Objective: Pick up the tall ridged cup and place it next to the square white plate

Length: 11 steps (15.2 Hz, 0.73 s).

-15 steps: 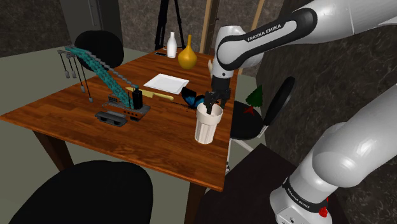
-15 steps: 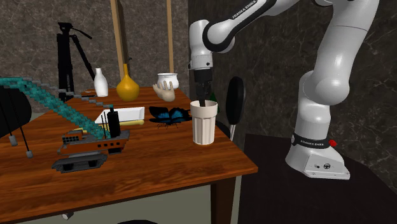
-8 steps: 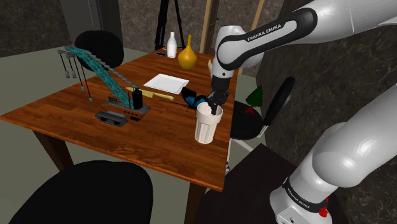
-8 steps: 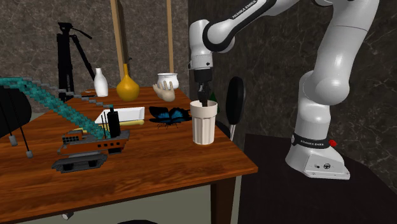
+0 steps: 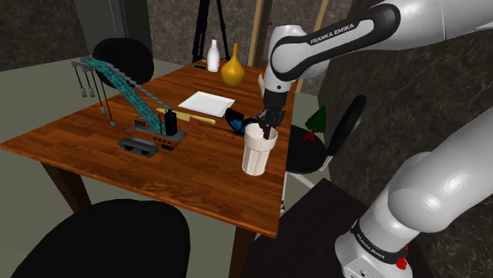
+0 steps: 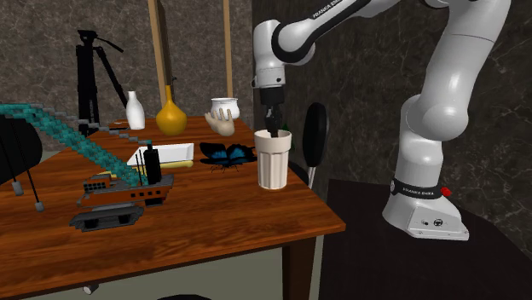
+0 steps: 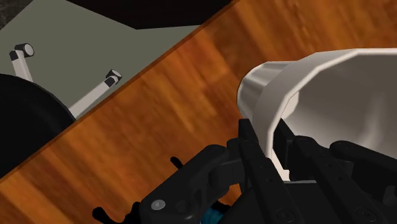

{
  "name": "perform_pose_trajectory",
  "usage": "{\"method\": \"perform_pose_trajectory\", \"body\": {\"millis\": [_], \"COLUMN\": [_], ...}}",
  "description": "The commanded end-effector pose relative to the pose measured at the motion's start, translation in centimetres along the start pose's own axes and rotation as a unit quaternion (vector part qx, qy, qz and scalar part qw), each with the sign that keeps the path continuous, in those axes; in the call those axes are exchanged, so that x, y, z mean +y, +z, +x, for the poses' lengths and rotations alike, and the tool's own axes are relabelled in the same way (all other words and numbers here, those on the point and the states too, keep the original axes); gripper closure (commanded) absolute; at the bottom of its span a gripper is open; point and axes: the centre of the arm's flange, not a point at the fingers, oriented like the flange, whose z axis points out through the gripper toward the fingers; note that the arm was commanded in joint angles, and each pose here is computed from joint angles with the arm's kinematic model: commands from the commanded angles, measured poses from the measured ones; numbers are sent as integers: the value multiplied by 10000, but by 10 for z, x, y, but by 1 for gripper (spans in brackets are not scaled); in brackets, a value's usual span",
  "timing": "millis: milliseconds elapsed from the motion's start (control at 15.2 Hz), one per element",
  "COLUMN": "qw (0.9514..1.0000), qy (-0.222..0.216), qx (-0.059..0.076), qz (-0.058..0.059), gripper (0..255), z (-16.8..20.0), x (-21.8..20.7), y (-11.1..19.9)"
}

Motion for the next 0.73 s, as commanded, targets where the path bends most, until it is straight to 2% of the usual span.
{"method": "perform_pose_trajectory", "body": {"millis": [0, 660], "qw": [10000, 10000], "qy": [-1, -1], "qx": [1, 1], "qz": [0, 0], "gripper": [255, 255], "z": [-1, -7], "x": [0, -3], "y": [-10, -62]}}
